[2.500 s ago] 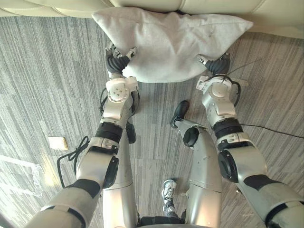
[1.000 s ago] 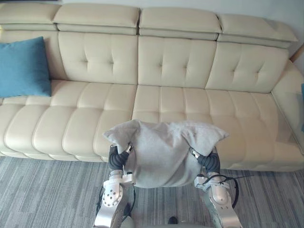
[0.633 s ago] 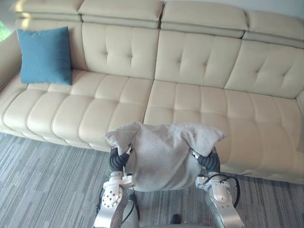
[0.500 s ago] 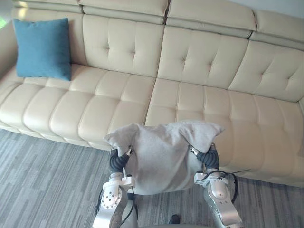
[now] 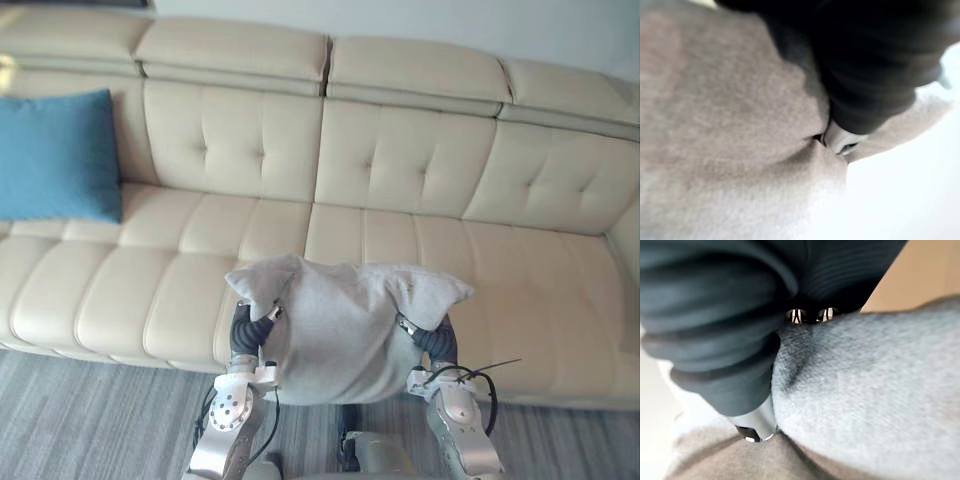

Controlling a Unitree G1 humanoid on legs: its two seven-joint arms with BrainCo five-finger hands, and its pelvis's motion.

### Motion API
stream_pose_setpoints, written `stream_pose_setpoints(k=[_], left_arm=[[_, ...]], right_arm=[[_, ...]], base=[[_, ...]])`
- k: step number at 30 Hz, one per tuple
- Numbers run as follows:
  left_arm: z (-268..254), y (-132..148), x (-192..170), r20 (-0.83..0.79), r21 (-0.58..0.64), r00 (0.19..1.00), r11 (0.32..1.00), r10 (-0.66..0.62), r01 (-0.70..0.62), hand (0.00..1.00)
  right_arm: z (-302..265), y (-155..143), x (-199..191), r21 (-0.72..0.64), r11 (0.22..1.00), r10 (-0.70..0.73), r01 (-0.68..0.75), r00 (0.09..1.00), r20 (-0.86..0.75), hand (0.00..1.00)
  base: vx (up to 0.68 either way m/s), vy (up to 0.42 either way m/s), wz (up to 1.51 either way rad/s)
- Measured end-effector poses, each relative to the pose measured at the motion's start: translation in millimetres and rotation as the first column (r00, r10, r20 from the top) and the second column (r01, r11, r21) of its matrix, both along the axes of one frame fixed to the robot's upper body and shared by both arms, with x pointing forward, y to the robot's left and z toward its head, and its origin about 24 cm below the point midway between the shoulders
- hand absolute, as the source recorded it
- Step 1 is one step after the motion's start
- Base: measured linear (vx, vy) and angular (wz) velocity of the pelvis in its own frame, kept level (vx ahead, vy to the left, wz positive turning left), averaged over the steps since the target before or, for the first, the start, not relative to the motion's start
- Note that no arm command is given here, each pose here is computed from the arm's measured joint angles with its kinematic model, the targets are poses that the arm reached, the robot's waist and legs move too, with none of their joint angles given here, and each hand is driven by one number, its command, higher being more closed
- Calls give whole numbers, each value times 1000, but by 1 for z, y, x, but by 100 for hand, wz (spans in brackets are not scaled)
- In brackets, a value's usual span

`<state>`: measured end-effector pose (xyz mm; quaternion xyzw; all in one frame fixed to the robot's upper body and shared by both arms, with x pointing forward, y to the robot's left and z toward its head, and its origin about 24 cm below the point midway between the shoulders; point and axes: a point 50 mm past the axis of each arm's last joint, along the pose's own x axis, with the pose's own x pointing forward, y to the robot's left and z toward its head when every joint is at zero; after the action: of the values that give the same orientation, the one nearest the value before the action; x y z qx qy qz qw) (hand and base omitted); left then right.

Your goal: Pick up cushions and gather them together orderly.

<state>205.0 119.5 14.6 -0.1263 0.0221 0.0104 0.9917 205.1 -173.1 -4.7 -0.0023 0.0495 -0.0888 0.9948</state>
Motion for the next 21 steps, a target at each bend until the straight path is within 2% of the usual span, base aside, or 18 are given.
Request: stream_pose_setpoints(k=[3, 9, 21], left_arm=[[2, -5, 0, 13, -3, 1000, 1000, -25, 25, 100], [4, -8, -6, 16, -46, 1000, 999, -4, 5, 100], [6, -12, -8, 27, -28, 998, 998, -48, 49, 100]], right_arm=[[1, -3, -9, 11, 1000, -25, 25, 1000, -3, 100], [37, 0, -12, 41, 999, -30, 24, 987, 155, 100], [32, 0, -15, 53, 998, -50, 43, 990, 131, 100]], base=[[156, -65, 39], [71, 39, -6], [73, 116, -18]])
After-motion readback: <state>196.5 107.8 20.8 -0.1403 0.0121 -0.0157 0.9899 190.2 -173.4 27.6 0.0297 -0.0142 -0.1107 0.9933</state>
